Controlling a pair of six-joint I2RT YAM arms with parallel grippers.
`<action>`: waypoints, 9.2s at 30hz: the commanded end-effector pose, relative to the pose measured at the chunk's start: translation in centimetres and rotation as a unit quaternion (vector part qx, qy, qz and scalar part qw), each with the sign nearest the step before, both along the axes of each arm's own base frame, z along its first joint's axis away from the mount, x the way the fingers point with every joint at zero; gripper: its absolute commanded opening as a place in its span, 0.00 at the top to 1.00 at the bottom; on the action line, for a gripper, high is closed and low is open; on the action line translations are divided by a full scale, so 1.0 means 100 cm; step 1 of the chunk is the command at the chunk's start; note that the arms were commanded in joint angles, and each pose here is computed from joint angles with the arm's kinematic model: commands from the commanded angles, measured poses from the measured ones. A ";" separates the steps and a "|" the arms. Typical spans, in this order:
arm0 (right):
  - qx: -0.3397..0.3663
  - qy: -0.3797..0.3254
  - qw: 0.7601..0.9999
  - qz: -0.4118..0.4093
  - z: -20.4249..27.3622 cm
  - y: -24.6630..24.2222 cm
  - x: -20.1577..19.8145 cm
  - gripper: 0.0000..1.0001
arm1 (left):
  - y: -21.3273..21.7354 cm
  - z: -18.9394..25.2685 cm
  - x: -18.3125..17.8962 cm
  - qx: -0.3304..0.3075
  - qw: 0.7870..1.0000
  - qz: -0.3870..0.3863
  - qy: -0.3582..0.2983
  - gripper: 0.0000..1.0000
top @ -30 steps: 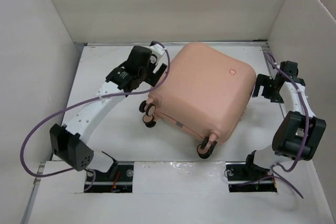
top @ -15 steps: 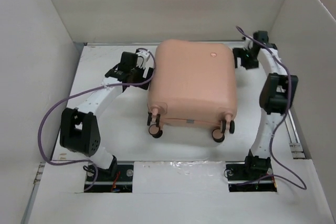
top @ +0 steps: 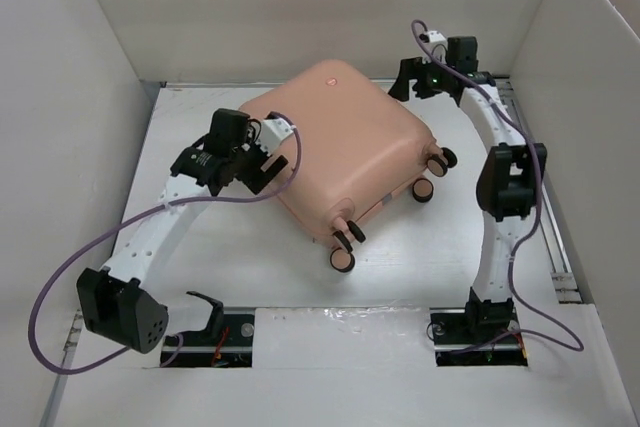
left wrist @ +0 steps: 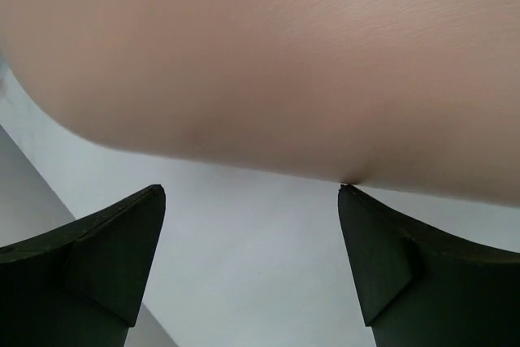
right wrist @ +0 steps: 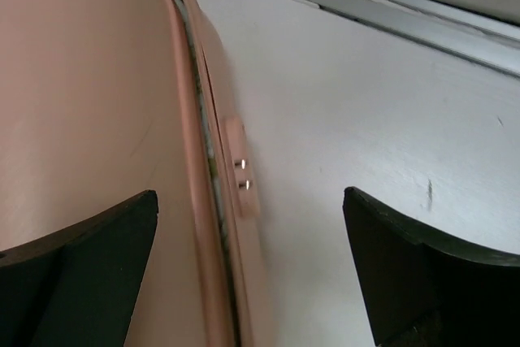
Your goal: Pack the luggage
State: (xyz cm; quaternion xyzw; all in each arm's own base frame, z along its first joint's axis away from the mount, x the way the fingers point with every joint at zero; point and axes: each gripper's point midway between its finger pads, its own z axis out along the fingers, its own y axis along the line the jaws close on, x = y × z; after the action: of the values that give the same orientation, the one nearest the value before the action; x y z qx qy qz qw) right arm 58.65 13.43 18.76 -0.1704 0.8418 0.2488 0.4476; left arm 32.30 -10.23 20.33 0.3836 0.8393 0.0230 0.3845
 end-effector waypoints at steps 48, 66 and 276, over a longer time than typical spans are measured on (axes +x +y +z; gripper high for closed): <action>0.022 0.133 0.985 -0.106 -0.101 -0.117 -0.137 0.34 | -0.239 -0.006 -0.114 0.031 0.889 -0.456 -0.023 1.00; 0.053 -0.059 0.991 -0.112 0.028 -0.147 -0.067 0.69 | -0.291 0.060 0.044 -0.244 0.968 -0.062 -0.012 1.00; -0.073 -0.215 0.950 -0.215 -0.044 0.069 -0.240 1.00 | -0.352 0.106 0.024 -0.203 0.933 -0.278 -0.104 1.00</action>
State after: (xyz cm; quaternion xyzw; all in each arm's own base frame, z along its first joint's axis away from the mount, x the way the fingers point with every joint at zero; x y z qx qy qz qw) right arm 32.52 22.33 11.03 -0.1527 0.7754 0.0550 0.6103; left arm 37.19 -45.21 22.58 0.5458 0.6746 -0.1709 0.4668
